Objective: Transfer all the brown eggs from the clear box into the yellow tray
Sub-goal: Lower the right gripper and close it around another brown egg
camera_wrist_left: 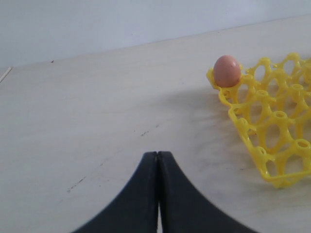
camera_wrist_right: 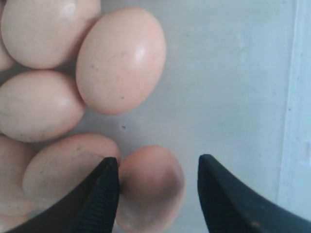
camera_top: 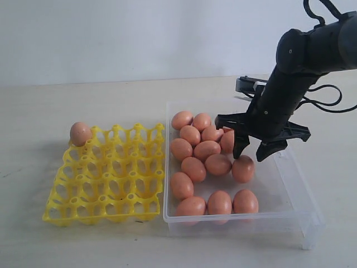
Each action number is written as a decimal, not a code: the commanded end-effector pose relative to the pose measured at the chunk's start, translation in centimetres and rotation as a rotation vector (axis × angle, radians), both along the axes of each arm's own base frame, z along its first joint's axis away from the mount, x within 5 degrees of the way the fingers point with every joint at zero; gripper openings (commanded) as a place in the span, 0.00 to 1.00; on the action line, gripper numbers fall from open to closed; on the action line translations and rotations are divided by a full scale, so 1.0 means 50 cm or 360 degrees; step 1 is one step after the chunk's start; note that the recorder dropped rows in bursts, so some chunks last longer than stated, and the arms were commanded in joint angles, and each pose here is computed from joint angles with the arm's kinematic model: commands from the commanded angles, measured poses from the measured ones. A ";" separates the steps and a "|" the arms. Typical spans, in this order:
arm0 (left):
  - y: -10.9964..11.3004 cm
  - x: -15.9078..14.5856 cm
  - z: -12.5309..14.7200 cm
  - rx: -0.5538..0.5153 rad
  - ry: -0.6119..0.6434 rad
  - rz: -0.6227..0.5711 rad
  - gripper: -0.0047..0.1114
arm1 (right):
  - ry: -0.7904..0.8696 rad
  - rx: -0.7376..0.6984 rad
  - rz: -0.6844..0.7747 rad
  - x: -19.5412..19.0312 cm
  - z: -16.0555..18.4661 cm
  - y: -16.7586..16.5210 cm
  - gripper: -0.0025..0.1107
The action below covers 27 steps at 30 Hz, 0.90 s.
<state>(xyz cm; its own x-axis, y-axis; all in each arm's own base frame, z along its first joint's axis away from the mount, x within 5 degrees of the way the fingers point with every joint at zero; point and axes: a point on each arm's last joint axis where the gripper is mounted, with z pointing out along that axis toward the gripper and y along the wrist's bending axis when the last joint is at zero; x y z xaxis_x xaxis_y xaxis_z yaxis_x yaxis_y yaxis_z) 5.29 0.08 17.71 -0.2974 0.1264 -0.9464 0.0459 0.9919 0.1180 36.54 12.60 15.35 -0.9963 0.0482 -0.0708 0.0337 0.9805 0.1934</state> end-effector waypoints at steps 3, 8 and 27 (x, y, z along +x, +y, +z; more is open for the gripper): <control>-0.001 0.000 0.004 -0.0015 -0.0025 -0.0007 0.04 | 0.0036 -0.0005 -0.0001 -0.003 0.004 -0.003 0.45; -0.001 0.000 0.004 -0.0015 -0.0025 -0.0007 0.04 | 0.0051 0.0000 0.0004 -0.006 0.004 0.001 0.45; -0.001 0.000 0.004 -0.0015 -0.0025 -0.0007 0.04 | -0.0012 -0.0097 0.0144 -0.041 -0.052 0.013 0.45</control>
<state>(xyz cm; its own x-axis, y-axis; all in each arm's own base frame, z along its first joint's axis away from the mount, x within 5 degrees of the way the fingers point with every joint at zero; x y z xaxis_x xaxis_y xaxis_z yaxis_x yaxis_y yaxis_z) 5.29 0.08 17.71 -0.2974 0.1264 -0.9464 0.0459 0.9919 0.1180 34.82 13.68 13.78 -0.9956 -0.0039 -0.0935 -0.0202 0.9844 0.1747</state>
